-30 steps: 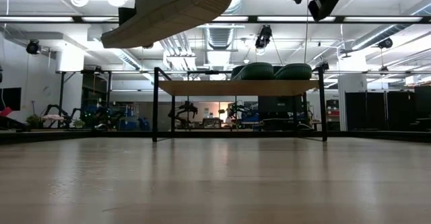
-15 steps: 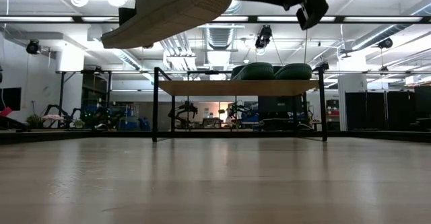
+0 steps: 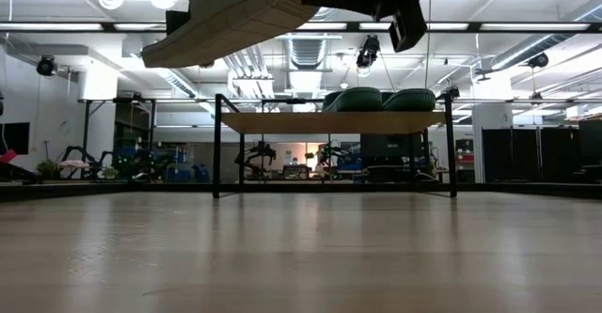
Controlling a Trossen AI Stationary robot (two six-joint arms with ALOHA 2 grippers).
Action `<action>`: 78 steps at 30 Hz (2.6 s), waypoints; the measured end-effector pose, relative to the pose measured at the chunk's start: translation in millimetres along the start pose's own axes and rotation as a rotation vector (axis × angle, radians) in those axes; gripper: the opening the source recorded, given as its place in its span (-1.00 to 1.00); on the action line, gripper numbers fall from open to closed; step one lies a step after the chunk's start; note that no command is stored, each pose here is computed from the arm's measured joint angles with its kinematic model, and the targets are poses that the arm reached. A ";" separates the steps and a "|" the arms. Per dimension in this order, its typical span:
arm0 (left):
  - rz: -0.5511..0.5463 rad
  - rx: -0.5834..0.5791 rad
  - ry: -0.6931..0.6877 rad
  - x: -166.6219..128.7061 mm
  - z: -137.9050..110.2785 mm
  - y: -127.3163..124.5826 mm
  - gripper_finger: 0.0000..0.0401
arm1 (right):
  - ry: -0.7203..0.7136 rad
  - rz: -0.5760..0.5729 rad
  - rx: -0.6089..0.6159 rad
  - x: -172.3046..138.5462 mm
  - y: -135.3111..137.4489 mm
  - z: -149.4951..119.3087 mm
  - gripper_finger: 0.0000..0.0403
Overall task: Pick and place slides into the shelf
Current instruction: Put the top gray slide on the shelf
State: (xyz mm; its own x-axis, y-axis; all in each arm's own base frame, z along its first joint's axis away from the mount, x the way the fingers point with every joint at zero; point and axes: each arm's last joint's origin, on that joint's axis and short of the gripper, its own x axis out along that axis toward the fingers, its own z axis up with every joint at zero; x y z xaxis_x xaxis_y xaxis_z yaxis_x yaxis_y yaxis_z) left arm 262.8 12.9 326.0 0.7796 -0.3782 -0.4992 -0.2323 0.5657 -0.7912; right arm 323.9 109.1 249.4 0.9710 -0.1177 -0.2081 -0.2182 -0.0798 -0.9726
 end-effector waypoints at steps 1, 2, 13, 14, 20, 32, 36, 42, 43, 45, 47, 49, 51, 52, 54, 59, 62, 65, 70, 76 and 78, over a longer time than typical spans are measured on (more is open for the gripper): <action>0.000 0.001 0.000 0.0 0.0 0.0 -1.00 | 0.002 -0.003 0.003 0.6 -1.5 -0.6 0.00; 0.000 0.002 0.000 -0.1 -0.1 0.0 -1.00 | 0.002 -0.004 0.006 0.9 -2.7 -0.9 0.00; -0.004 0.003 0.007 -0.1 -0.5 0.2 -1.00 | 0.004 0.000 0.005 2.6 -3.3 -0.7 0.00; -0.005 0.004 0.006 -0.1 -0.4 0.0 -1.00 | 0.004 0.005 0.003 2.6 -2.8 -0.7 0.00; -0.006 0.004 0.008 0.2 -0.4 0.0 -1.00 | 0.010 0.056 -0.012 2.6 2.6 -1.3 -0.29; -0.005 0.020 0.003 -0.2 -0.2 0.0 -1.00 | 0.103 0.060 -0.019 2.6 0.3 -3.2 -0.87; -0.004 0.032 0.000 -0.2 0.0 -0.1 -0.92 | 0.106 0.055 -0.001 2.6 -0.1 -3.3 -0.87; -0.021 0.107 0.011 -0.2 -0.2 -0.9 -0.71 | 0.112 0.048 0.036 2.8 -1.1 -3.6 -0.87; -0.023 0.118 0.013 -0.2 -0.3 -0.9 -0.66 | 0.113 0.046 0.038 2.9 -1.4 -3.7 -0.88; -0.033 0.149 0.022 -0.2 -0.6 -1.2 -0.57 | 0.117 0.043 0.042 2.9 -1.6 -4.0 -0.88; -0.055 0.167 0.045 -0.2 -1.3 -1.8 -0.48 | 0.120 0.042 0.043 2.9 -2.1 -4.2 -0.88; -0.068 0.169 0.057 -0.2 -1.8 -2.2 -0.37 | 0.120 0.042 0.043 2.9 -2.1 -4.2 -0.88; -0.078 0.166 0.073 -0.3 -2.5 -2.1 -0.28 | 0.123 0.043 0.042 2.9 -2.0 -4.3 -0.88; -0.087 0.165 0.084 -0.8 -3.1 -2.4 -0.24 | 0.126 0.043 0.042 2.9 -2.0 -4.4 -0.88; -0.094 0.167 0.085 -2.1 -3.5 -3.2 -0.17 | 0.135 0.042 0.041 2.9 -2.0 -4.6 -0.88; -0.094 0.165 0.066 -12.4 -2.9 -3.1 -0.13 | 0.143 0.041 0.042 2.8 -2.2 -4.9 -0.88; -0.086 0.172 0.049 -22.2 -3.2 -2.3 -0.13 | 0.149 0.041 0.042 2.6 -2.3 -5.1 -0.88; -0.075 0.168 0.034 -31.7 -4.9 -2.1 -0.12 | 0.149 0.041 0.042 2.6 -2.3 -5.1 -0.88; -0.049 0.159 0.000 -48.6 -9.0 -2.2 -0.12 | 0.159 0.039 0.042 2.6 -2.4 -5.4 -0.89; -0.017 0.187 -0.086 -74.5 -16.2 -5.3 -0.12 | 0.196 0.033 0.054 2.1 -3.1 -6.6 -0.90; 0.006 0.235 -0.144 -85.3 -18.9 -8.7 -0.12 | 0.198 0.031 0.068 2.0 -3.4 -6.7 -0.90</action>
State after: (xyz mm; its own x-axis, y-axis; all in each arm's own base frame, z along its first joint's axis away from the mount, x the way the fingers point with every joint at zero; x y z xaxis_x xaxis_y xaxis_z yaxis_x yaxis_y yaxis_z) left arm 187.4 26.4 368.8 0.8574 -0.2755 -0.4347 -0.1086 0.7288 -0.6761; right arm 326.0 102.5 253.0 0.9242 -0.3117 -0.2205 -0.2342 -0.0068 -0.9722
